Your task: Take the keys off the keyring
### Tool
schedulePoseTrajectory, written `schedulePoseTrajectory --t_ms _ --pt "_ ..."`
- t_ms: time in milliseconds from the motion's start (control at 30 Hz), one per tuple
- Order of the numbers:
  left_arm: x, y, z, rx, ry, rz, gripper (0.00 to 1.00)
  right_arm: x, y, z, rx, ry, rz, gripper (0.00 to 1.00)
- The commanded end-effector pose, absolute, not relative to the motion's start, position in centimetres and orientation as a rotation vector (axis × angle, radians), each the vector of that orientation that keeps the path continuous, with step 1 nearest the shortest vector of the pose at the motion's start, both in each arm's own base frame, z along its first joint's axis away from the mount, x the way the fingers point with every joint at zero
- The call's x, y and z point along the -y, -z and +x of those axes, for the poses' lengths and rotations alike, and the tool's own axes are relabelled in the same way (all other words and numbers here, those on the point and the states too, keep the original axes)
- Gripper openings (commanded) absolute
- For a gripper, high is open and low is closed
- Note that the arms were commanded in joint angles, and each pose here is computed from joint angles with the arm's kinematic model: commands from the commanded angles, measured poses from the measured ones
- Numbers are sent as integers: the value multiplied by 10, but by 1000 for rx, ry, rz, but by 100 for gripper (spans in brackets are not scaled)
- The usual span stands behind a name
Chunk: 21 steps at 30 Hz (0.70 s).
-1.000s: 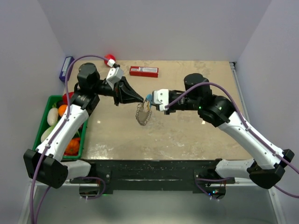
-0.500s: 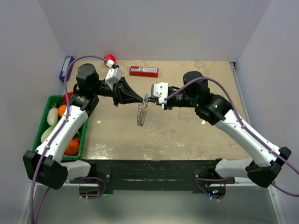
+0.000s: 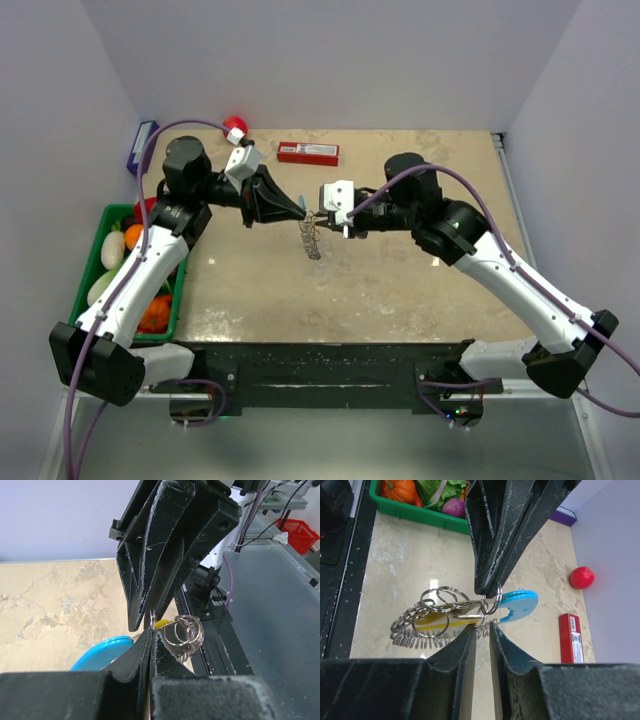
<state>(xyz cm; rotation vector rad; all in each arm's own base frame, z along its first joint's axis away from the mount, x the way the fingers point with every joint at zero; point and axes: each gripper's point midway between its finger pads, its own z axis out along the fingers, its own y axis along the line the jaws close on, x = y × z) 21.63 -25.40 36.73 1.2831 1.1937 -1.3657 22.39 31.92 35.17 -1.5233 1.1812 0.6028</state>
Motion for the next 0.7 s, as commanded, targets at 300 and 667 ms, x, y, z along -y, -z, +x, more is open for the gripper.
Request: schedulePoseTrajectory --t_ms 300,667 --pt "249 -382 211 -1132 1323 1298 0 -312 -383 224 -1129 -569 -1462 24" --pt "250 -379 211 -1135 1324 1297 0 -323 -388 234 -1142 -587 -1426 18"
